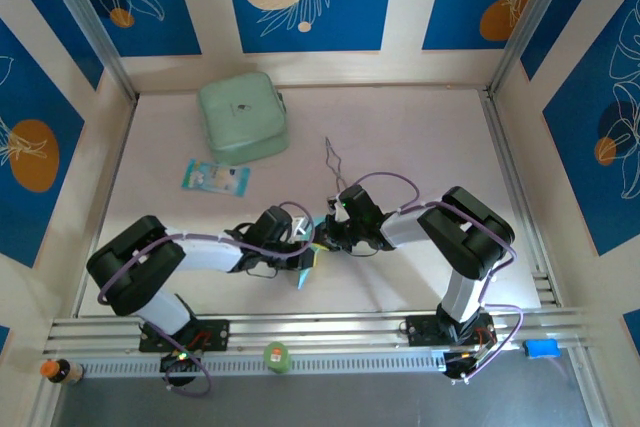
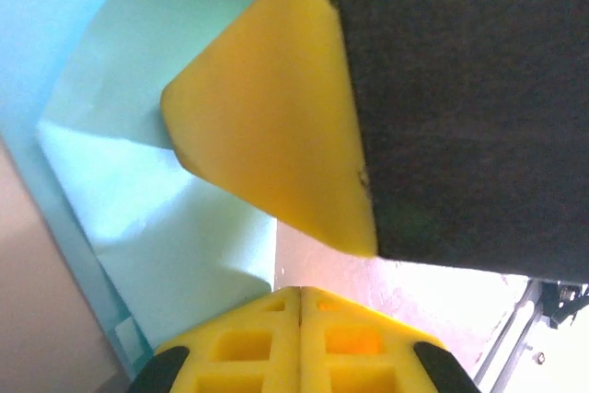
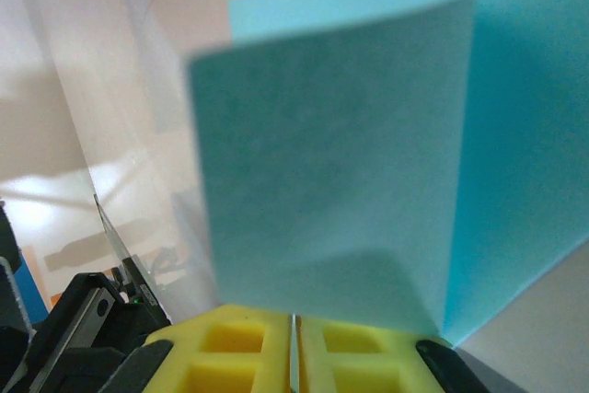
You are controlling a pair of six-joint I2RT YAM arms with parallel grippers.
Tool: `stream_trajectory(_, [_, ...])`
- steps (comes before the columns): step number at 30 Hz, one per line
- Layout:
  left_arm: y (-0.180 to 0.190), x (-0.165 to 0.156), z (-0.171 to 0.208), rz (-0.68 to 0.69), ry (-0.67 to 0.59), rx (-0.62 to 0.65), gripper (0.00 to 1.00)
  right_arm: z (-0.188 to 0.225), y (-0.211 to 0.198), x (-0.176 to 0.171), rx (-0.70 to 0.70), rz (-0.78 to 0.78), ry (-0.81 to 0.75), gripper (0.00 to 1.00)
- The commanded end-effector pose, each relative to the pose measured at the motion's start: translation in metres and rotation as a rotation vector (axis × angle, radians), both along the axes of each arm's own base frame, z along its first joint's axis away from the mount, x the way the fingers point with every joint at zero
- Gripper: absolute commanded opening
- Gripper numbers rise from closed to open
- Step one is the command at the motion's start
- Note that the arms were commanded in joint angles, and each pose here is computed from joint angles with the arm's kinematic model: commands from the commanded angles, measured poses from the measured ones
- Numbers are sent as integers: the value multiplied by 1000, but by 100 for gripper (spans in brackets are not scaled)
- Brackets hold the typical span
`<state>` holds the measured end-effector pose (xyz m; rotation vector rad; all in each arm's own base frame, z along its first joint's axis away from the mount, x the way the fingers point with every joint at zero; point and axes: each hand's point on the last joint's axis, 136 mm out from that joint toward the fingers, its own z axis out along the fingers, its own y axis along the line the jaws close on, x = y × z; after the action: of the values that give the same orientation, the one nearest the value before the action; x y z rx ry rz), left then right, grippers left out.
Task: Fold a paper plane with a square sheet of paper (pick it up from the middle)
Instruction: Perform the fifth fold on the wing at the bottom-center of the table.
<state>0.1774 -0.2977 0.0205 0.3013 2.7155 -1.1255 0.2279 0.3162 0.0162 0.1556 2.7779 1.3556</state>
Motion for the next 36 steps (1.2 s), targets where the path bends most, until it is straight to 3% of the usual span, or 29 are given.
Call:
stream_trajectory(1, [8,-4,-11,25,30,8,2,-47,-34,-19,-187,-61,129,11])
stream_trajectory(11, [3,11,24,29,-67,-18,6,-47,-35,-19,-189,-62,130,11])
stream_trajectory(27, [33,-3,-28,76,39,140,3,-40,-32,-17,-170,-60,114,12])
stream_trajectory(36, [49,-22,-39,64,83,169,0,7,-37,5,-122,-58,-39,15])
